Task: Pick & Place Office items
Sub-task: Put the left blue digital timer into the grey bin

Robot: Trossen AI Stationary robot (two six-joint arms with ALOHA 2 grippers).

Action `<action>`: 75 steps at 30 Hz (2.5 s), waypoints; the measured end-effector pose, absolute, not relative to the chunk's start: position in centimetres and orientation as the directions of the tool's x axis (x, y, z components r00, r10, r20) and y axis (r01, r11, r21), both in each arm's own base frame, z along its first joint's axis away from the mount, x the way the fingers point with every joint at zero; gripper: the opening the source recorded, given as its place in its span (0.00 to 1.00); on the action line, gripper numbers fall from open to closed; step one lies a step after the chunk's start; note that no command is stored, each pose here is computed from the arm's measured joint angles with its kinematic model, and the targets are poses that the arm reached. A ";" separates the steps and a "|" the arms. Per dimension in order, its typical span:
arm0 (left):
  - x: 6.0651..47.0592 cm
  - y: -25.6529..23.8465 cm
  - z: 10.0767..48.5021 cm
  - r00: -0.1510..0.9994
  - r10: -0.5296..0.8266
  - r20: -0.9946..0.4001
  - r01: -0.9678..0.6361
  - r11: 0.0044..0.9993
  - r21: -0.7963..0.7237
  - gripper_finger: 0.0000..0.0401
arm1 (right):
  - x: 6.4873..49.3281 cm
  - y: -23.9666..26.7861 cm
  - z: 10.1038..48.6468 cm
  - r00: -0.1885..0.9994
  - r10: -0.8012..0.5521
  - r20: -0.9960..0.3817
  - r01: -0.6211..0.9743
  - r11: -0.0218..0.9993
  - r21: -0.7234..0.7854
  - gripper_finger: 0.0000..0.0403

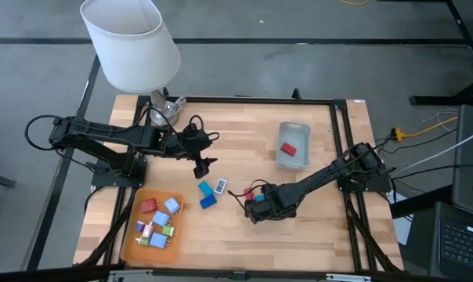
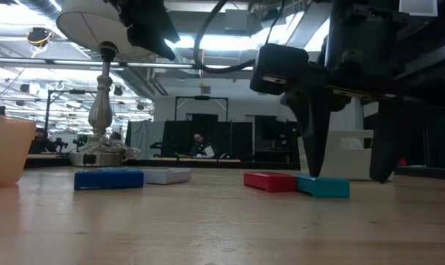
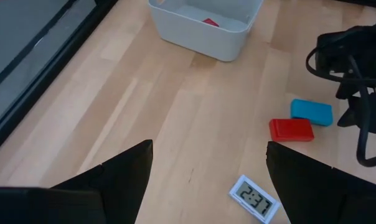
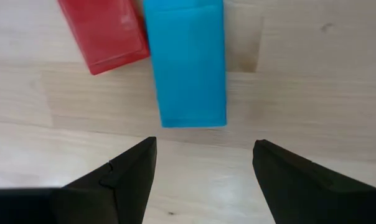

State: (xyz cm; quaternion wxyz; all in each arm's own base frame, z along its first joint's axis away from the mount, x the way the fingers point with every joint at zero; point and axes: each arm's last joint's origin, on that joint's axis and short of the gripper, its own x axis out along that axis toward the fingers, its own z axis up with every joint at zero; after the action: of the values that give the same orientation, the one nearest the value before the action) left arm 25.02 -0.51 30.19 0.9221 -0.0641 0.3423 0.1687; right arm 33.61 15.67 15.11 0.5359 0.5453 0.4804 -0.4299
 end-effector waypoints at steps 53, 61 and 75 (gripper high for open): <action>25.0 -0.6 30.2 0.711 0.251 -0.657 -0.320 0.947 0.016 0.76 | 34.9 13.7 12.8 0.128 0.073 -0.989 0.980 0.144 0.137 0.38; 25.1 -0.6 30.2 0.717 0.252 -0.651 -0.307 0.951 0.030 0.76 | 37.5 15.0 16.3 0.274 0.098 -0.957 0.947 0.144 0.286 0.38; 25.4 -0.7 30.6 0.757 0.190 -0.625 -0.224 0.974 0.024 0.76 | 38.3 14.3 29.2 0.638 -0.287 -0.715 0.770 0.207 0.604 0.38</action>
State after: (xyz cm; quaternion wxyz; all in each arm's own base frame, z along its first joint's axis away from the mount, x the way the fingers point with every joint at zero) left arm 25.42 -0.75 30.58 0.9370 -0.0261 0.3303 0.1104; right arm 38.29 14.27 29.18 0.7411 0.5193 0.2326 -0.3564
